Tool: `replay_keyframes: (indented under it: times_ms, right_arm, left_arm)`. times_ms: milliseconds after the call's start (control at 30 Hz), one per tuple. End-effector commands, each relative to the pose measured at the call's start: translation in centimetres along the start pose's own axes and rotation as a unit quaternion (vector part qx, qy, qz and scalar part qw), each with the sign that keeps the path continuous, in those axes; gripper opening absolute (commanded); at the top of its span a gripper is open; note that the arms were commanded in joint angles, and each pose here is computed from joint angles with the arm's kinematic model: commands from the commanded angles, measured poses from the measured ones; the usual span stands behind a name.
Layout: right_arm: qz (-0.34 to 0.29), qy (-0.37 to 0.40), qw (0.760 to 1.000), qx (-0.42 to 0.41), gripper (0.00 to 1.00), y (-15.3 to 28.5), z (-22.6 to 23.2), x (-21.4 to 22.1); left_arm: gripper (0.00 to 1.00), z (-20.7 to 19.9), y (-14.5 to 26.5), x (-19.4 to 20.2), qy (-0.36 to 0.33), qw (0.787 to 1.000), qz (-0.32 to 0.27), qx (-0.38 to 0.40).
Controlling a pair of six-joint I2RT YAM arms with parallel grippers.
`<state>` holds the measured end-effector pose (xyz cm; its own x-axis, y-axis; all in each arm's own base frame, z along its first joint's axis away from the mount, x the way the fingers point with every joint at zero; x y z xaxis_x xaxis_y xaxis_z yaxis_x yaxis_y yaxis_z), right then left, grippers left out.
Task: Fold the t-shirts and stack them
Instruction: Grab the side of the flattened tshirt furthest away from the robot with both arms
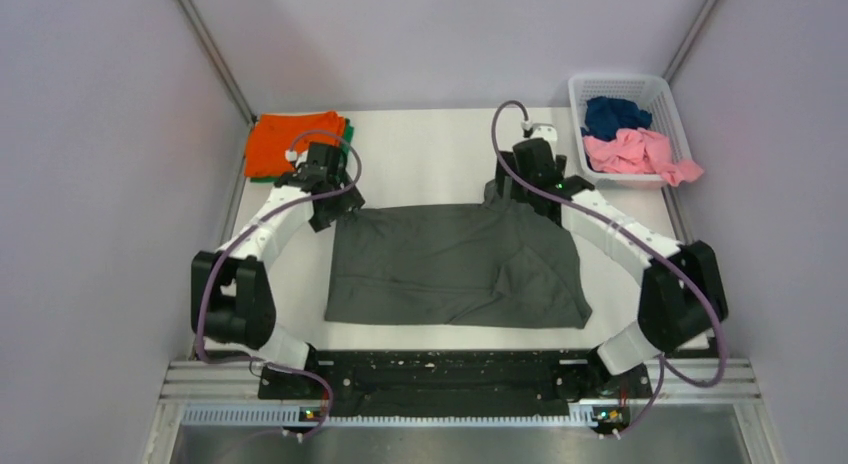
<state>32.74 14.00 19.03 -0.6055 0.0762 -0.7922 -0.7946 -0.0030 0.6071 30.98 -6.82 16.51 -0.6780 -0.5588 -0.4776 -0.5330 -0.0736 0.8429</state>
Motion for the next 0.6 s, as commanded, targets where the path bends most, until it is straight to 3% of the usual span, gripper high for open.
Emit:
replay_keyframes:
  times_ms: [0,333,467,567]
  right_arm:
    - [-0.02,0.034,0.999,0.007,0.99,-4.1,0.9,-4.2]
    - [0.046,0.046,0.998,-0.006,0.96,-13.6,2.2,-5.4]
    - [0.06,0.049,0.997,-0.023,0.93,-15.9,2.6,-5.5]
    - [0.062,0.06,0.995,-0.049,0.9,-17.3,3.6,-5.7]
  left_arm:
    - [0.77,-0.8,-3.5,-2.8,-0.034,0.999,-0.008,-0.038]
    - [0.3,-0.8,-9.6,-4.1,-0.051,0.995,0.077,-0.043]
    - [0.04,-0.7,-10.6,-3.7,-0.05,0.994,0.092,-0.039]
    - [0.0,-0.6,-10.7,-3.6,-0.049,0.994,0.093,-0.041]
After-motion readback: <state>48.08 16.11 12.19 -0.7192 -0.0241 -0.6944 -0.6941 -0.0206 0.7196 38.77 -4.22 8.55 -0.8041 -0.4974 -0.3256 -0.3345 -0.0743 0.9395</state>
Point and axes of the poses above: each gripper's point midway between its finger pads, its own y axis back along the fingers, its own z axis along the line the jaws close on, x = y × z, the point moved 6 cm from there along y, back along the fingers, and after that the axes turned 1 degree about y, right-handed, at the moved point
